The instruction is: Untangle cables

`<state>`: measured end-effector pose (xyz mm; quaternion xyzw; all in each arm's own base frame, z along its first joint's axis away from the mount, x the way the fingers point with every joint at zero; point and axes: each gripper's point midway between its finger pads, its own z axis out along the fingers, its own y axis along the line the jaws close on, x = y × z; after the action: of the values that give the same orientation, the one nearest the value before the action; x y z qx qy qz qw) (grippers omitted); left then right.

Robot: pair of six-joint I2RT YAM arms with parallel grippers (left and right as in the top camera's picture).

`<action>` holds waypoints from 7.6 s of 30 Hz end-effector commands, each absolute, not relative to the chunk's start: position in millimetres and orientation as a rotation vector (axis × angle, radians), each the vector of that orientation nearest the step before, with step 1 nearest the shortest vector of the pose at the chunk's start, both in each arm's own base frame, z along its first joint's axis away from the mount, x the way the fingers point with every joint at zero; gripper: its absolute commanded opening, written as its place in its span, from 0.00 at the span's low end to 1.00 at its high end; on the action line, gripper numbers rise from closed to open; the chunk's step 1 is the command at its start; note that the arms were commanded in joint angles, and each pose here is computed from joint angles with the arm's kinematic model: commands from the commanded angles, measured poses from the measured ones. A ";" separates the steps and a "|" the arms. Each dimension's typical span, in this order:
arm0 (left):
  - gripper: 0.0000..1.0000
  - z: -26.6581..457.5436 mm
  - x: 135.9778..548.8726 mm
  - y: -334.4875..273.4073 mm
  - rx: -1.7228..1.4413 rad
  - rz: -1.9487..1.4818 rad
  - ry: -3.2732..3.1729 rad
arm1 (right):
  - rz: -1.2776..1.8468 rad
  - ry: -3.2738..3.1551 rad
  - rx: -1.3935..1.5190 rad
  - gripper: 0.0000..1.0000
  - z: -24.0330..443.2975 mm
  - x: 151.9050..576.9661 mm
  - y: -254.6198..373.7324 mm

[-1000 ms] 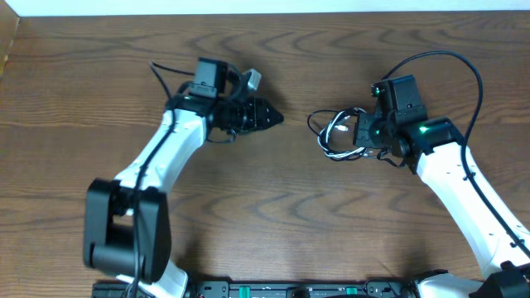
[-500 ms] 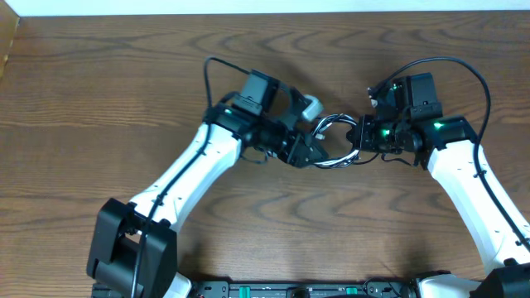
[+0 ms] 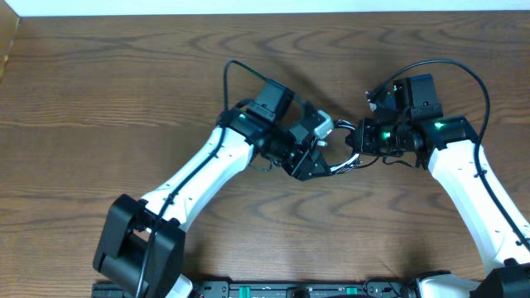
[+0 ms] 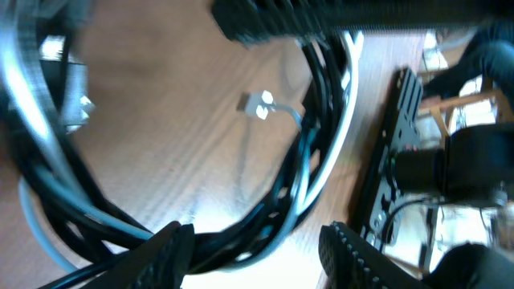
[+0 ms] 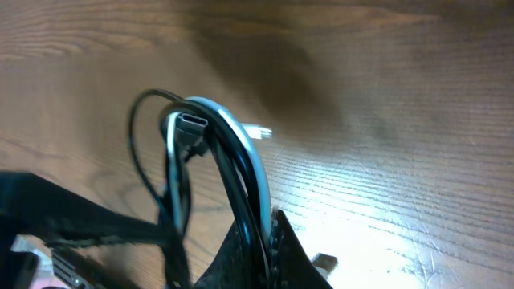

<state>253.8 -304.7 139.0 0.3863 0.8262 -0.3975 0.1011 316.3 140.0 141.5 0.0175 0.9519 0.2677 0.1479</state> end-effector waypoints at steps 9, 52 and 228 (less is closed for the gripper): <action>0.47 124.0 241.6 -308.8 1.235 -1.158 2.445 | 0.806 2.707 0.018 0.01 151.2 317.7 142.6; 0.08 110.6 250.6 -341.6 1.177 -1.192 2.424 | 1.015 2.621 0.019 0.01 169.7 324.3 145.0; 0.49 172.7 362.7 -305.3 0.391 -1.186 2.390 | 0.989 2.416 -0.386 0.01 227.7 326.3 174.0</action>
<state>367.2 -306.5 172.7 0.1307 0.8604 -0.4417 0.2182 330.7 161.2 210.2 -0.1266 0.9009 0.3376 0.2416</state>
